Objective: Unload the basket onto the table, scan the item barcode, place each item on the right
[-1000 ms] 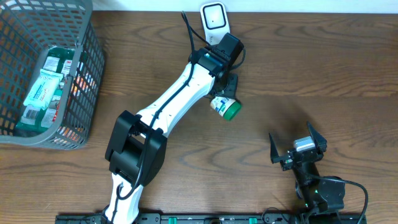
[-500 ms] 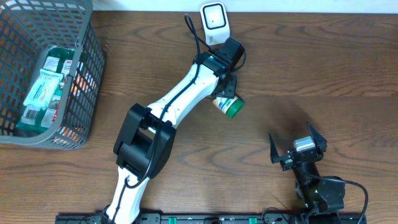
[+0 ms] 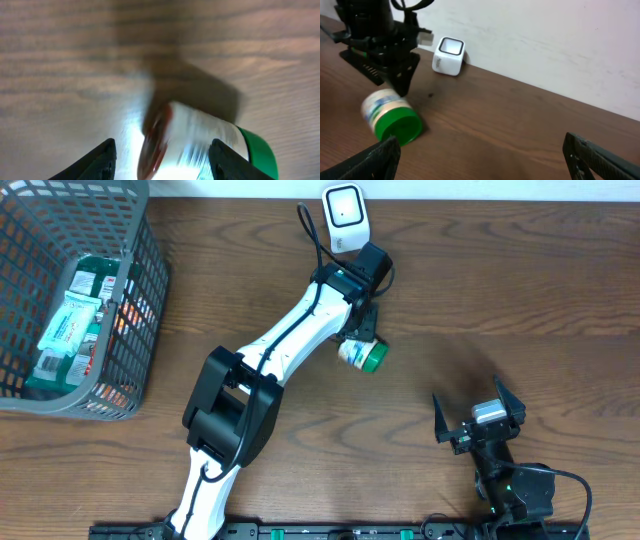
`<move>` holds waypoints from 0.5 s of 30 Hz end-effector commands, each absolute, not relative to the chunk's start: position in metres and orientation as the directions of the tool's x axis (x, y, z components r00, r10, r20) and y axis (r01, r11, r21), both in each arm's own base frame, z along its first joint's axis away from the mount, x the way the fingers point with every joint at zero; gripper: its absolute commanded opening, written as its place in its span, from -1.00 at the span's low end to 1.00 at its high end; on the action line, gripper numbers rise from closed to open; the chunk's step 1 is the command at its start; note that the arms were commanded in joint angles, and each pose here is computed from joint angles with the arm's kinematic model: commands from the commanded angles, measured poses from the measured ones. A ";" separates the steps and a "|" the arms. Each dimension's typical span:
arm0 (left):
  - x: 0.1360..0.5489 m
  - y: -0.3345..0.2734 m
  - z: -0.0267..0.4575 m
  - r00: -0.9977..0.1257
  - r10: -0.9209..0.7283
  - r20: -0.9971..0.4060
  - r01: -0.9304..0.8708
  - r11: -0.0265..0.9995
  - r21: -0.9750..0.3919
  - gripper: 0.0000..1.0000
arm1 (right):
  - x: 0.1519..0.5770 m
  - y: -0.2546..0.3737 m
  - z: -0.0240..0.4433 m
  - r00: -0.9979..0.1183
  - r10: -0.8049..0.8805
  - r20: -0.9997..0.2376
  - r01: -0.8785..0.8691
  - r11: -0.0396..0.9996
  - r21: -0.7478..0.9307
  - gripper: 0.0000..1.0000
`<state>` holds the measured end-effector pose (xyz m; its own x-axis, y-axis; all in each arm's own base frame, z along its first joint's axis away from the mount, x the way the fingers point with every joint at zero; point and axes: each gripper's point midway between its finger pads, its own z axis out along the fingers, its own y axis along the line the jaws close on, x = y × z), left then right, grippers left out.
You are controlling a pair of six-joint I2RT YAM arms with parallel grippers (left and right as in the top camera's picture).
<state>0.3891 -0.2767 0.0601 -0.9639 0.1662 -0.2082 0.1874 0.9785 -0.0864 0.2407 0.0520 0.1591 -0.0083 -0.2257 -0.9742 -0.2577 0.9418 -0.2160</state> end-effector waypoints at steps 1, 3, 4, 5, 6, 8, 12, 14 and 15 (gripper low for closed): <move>0.386 -0.262 0.054 -0.969 0.161 -0.185 0.168 0.985 -0.025 0.20 | 0.240 0.055 0.159 -0.010 -0.214 -0.977 -0.267 0.942 -0.204 0.99; 0.383 -0.256 0.053 -0.972 0.164 -0.169 0.166 0.986 0.002 0.20 | 0.240 0.055 0.159 -0.010 -0.214 -0.977 -0.267 0.942 -0.204 0.98; 0.379 -0.254 0.052 -0.974 0.165 -0.155 0.165 0.986 0.008 0.20 | 0.240 0.055 0.159 -0.010 -0.214 -0.977 -0.267 0.942 -0.204 0.98; 0.377 -0.252 0.052 -0.976 0.166 -0.145 0.165 0.986 0.013 0.20 | 0.240 0.055 0.159 -0.010 -0.214 -0.977 -0.267 0.942 -0.204 0.99; 0.375 -0.250 0.052 -0.977 0.166 -0.134 0.166 0.986 0.018 0.20 | 0.240 0.055 0.159 -0.010 -0.214 -0.977 -0.267 0.942 -0.204 0.99; 0.371 -0.248 0.051 -0.979 0.168 -0.115 0.166 0.986 0.027 0.20 | 0.240 0.055 0.159 -0.010 -0.214 -0.977 -0.267 0.942 -0.204 0.98; 0.362 -0.245 0.050 -0.982 0.171 -0.079 0.169 0.985 0.028 0.19 | 0.240 0.055 0.159 -0.010 -0.214 -0.977 -0.267 0.942 -0.204 0.98; 0.360 -0.247 0.050 -0.983 0.171 -0.068 0.170 0.985 0.014 0.19 | 0.240 0.055 0.159 -0.010 -0.214 -0.977 -0.267 0.942 -0.204 0.98; 0.359 -0.248 0.050 -0.983 0.171 -0.066 0.171 0.985 0.010 0.19 | 0.240 0.055 0.159 -0.010 -0.214 -0.977 -0.267 0.942 -0.204 0.99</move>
